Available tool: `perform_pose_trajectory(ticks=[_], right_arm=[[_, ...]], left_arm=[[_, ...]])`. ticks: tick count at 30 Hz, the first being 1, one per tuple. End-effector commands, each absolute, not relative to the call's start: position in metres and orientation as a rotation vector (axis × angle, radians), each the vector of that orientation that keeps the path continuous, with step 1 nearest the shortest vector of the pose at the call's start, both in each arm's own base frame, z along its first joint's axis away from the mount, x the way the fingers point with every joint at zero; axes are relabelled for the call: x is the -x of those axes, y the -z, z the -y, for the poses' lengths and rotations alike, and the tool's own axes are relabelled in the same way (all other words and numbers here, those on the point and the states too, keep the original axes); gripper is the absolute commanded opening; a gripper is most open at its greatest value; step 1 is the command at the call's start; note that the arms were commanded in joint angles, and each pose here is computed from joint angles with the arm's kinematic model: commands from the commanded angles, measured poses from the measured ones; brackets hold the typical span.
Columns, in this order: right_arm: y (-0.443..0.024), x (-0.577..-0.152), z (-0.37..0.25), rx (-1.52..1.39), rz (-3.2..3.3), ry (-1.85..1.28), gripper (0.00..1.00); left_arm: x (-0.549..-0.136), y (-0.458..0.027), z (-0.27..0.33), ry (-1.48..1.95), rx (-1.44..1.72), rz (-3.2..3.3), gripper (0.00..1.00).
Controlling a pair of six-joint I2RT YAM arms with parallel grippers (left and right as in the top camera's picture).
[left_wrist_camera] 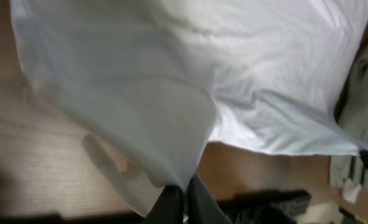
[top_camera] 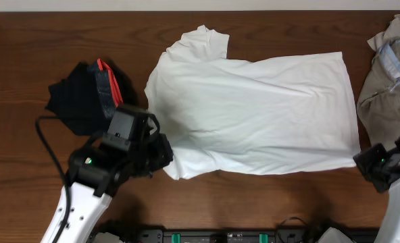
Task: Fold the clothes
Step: 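Lift the bottom left hem and fold it up toward the shirt's center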
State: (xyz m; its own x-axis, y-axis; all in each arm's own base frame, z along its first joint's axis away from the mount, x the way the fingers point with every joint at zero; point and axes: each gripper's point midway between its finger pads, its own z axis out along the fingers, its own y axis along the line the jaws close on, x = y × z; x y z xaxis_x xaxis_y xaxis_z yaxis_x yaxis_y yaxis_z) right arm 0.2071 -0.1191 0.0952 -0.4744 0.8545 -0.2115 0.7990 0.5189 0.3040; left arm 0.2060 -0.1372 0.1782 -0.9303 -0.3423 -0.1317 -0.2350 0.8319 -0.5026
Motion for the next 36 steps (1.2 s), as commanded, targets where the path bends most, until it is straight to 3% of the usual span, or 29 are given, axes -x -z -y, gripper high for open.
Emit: perform_pose_trajectory(ticks=[1, 12, 18, 36], right_arm=[[-0.095, -0.236, 0.106, -1.290, -2.420, -0.446, 0.01], [-0.069, -0.291, 0.104, -1.208, -2.371, -0.659, 0.01], [-0.069, -0.308, 0.105, -1.146, -2.345, -0.672, 0.01], [-0.073, -0.330, 0.104, -1.102, -2.299, -0.644, 0.02]], left_arm=[[-0.224, -0.171, 0.136, 0.656, 0.407, -2.793, 0.06], [-0.284, -0.135, 0.135, 0.587, 0.384, -2.774, 0.06], [-0.316, -0.144, 0.123, 0.605, 0.374, -2.655, 0.06], [-0.352, -0.156, 0.120, 0.549, 0.184, -2.515, 0.06]])
